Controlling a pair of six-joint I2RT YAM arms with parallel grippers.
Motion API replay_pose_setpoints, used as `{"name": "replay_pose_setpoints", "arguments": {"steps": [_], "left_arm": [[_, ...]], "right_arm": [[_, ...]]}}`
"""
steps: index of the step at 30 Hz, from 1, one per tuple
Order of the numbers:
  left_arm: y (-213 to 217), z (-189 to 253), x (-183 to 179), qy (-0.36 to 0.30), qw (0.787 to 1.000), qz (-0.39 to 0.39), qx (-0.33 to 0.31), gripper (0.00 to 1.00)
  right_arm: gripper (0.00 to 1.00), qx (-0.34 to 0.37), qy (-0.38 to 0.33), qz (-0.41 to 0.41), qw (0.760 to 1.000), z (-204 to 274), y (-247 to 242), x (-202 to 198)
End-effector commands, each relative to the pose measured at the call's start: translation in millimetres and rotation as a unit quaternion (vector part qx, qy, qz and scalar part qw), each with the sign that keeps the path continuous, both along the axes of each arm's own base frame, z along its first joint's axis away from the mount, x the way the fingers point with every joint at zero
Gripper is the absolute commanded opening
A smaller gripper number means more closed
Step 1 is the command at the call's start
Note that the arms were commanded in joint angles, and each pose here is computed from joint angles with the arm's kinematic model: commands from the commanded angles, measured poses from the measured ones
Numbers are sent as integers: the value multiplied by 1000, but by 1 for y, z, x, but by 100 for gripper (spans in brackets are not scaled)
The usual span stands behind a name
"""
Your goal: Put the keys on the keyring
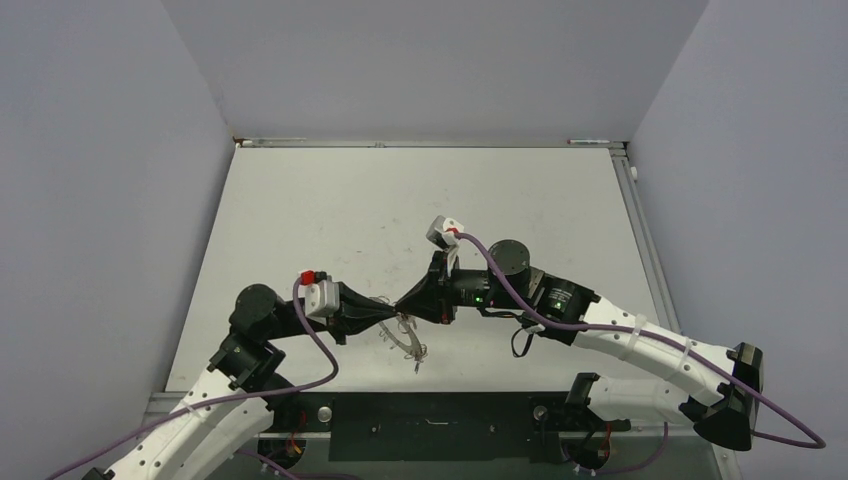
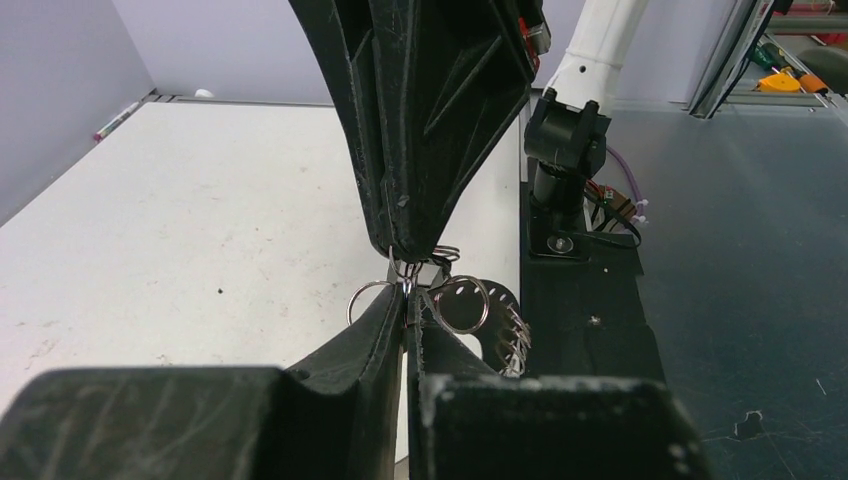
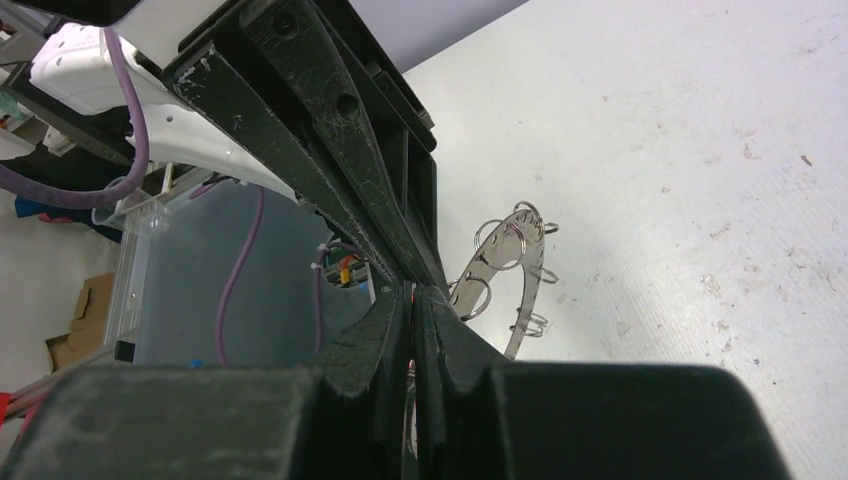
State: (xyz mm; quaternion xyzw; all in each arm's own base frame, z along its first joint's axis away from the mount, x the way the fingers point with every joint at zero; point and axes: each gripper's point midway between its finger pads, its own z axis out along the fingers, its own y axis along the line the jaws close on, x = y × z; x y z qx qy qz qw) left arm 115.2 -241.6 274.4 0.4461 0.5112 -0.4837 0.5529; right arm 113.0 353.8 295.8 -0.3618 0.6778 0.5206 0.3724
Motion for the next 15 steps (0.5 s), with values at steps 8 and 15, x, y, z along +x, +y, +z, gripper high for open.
{"name": "replay_pose_setpoints", "arguments": {"steps": [8,15], "left_arm": [[16,39,4,-76,994,58,-42,0],[25,48,11,-95,989,98,-54,0]], "right_arm": [[5,62,-38,-49,996,42,0,20],[5,59,-27,-104,992,39,-7,35]]}}
